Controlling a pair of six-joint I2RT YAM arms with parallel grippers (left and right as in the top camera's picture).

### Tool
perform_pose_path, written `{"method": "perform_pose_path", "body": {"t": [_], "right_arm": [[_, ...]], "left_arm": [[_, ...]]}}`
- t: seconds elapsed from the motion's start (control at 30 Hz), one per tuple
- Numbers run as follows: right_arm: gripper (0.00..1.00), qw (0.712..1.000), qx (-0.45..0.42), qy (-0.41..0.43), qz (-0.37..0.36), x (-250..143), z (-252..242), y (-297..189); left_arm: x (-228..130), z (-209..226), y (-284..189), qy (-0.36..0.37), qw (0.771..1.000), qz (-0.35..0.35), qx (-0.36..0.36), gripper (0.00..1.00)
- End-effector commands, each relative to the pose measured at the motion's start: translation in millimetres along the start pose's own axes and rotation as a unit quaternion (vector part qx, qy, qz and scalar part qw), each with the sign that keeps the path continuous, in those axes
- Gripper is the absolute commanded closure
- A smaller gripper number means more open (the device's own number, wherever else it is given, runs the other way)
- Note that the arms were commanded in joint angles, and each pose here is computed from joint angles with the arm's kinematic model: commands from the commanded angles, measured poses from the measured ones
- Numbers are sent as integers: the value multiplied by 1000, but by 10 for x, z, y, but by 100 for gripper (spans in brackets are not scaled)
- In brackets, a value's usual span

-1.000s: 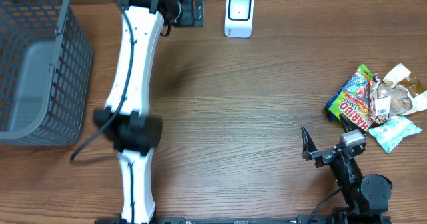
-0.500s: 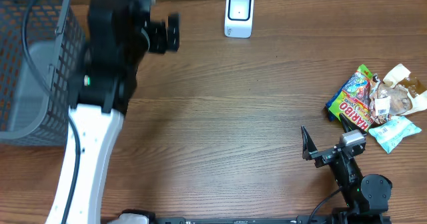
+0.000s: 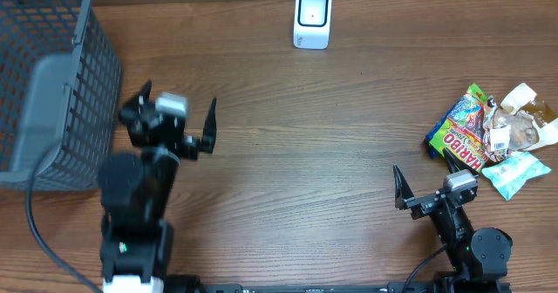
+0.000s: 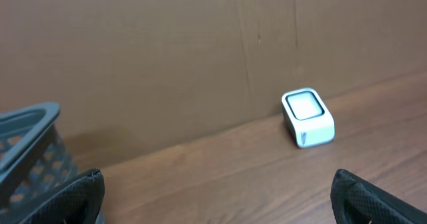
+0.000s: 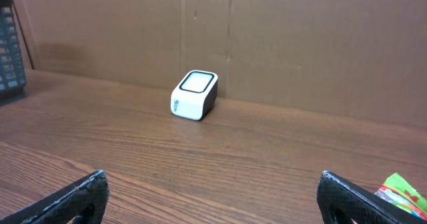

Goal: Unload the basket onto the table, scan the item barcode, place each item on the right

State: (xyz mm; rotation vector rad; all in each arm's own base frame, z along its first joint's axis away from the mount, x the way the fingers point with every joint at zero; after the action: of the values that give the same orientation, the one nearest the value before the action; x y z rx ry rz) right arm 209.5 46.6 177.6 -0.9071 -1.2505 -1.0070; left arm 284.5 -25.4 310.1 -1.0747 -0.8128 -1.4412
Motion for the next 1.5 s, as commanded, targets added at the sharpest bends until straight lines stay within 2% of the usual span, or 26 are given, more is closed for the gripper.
{"method": "perform_pose_path", "body": {"t": [0.0,0.37,0.7,0.97,1.13,1.47], "right_arm": [[0,1000,-1,-1,-3,-16,-2,1],[0,1000,-1,-1,-3,-16,-2,1],[0,1000,-1,-1,-3,-16,-2,1],[0,1000,-1,-1,-3,-15,-2,0],[0,1000,-1,-1,-3,-15,-2,0],[0,1000,-1,-1,-3,-15,-2,0]], "left_arm": [[-198,-82,-199,33,999,-19,10,0],[-662,-295,-577,51,996,-61,39,0],[-1030,-398,-619,58,992,-91,69,0],[-1188,-405,-600,64,994,-53,69,0],[-1503,-469,-580,54,997,18,49,0],[-1503,-445,-583,38,998,18,56,0]]}}
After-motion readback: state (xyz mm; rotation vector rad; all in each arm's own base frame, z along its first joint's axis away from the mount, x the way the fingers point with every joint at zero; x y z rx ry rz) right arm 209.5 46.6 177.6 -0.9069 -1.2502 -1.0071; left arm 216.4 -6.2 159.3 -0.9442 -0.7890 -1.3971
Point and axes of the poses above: each gripper's point midway between its finger pads, its own y axis out along the fingers, its own z axis along the line the jaws close on, x = y × z, the point moved 3 cm from there along -y, back along the fingers, and after that the axes turned 8 degrees about y, right-handed, at the moved point
